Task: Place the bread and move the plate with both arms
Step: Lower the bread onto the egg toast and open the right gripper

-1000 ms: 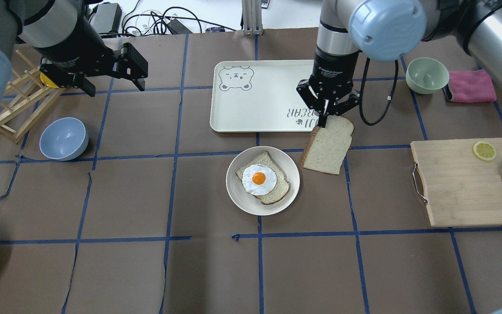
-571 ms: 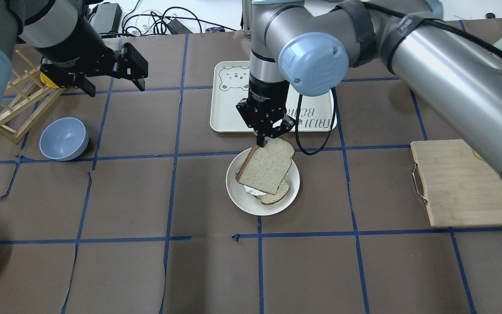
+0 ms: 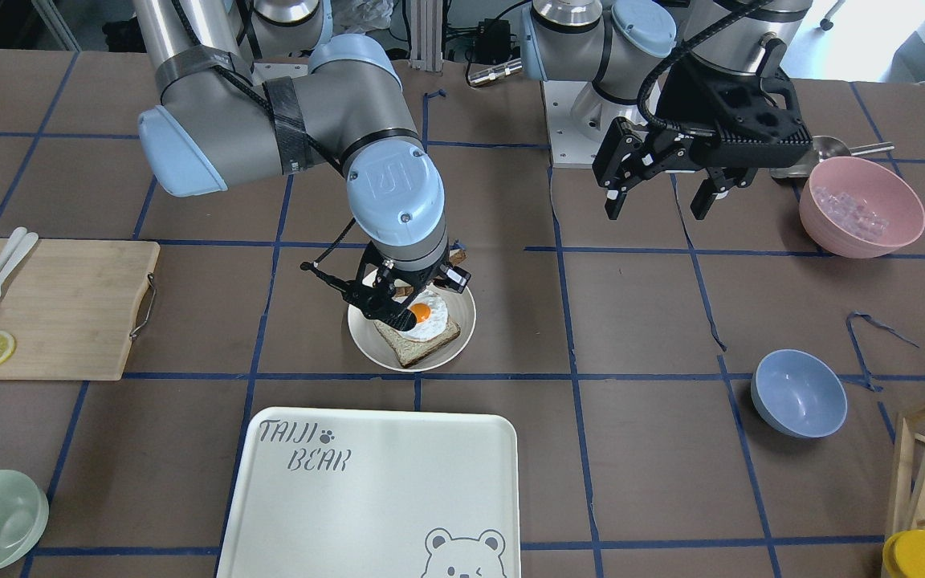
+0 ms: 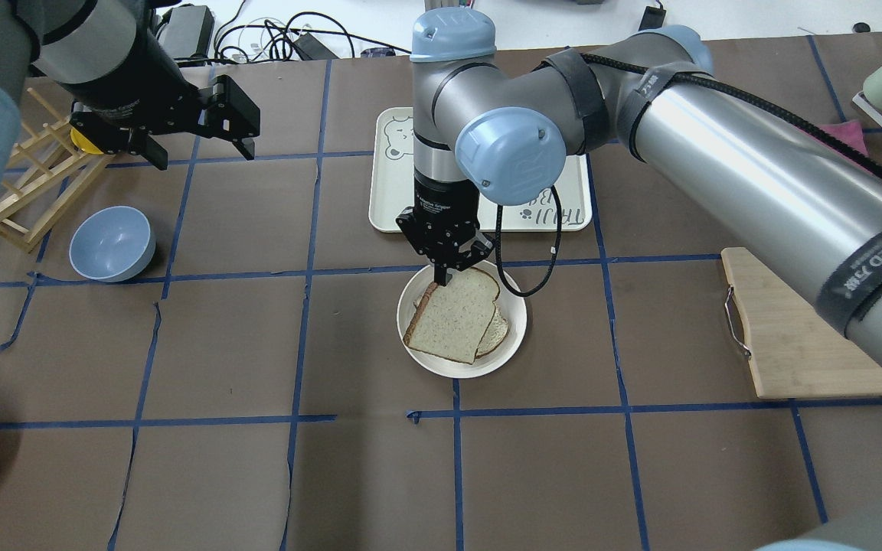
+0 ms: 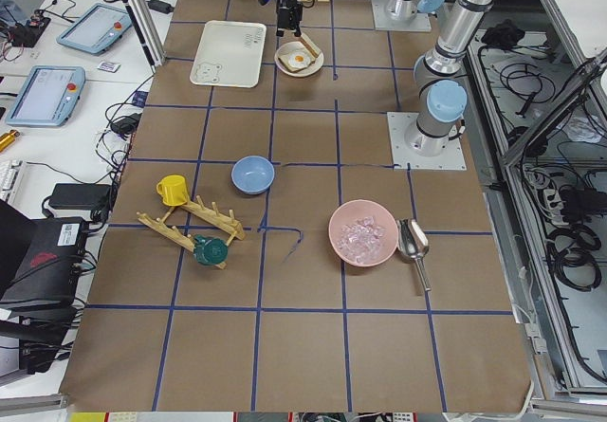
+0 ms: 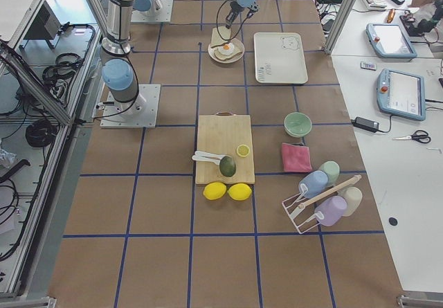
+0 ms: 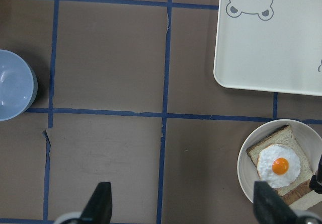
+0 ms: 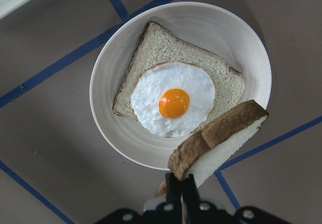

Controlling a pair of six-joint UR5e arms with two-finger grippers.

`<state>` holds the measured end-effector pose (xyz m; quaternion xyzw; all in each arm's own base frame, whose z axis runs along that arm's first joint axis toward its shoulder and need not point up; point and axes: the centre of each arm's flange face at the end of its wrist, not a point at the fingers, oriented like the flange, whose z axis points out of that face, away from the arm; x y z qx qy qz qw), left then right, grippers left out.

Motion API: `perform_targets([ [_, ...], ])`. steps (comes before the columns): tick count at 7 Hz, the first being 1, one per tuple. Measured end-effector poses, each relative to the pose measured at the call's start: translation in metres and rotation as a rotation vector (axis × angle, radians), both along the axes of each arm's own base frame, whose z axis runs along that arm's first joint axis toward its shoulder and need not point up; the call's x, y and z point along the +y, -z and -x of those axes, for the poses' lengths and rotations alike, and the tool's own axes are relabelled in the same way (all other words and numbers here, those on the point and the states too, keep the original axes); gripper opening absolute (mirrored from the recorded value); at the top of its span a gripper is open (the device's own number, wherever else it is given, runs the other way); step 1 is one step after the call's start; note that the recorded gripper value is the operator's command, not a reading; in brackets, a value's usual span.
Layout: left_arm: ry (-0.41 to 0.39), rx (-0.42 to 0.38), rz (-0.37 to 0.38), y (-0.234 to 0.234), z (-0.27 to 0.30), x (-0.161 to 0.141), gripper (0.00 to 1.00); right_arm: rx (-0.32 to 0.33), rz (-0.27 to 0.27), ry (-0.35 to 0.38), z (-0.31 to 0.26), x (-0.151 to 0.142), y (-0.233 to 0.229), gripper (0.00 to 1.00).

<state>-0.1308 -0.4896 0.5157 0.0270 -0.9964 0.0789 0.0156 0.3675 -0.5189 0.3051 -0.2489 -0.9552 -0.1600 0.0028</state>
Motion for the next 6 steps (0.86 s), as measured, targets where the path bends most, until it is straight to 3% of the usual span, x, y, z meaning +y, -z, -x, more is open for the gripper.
perform_targets([
  [1,0.0,0.0,0.0,0.0,0.0,0.0,1.0,0.003,-0.006,-0.003,-0.001,-0.003,0.011,0.0],
  [2,0.0,0.0,0.0,0.0,0.0,0.0,1.0,0.004,-0.008,-0.001,0.0,-0.007,0.019,0.57],
  [4,0.0,0.0,0.0,0.0,0.0,0.0,1.0,0.004,-0.002,0.007,0.003,-0.013,0.027,1.0],
  [6,0.0,0.0,0.0,0.0,0.0,0.0,1.0,-0.003,0.016,0.019,0.005,-0.018,0.021,1.0],
])
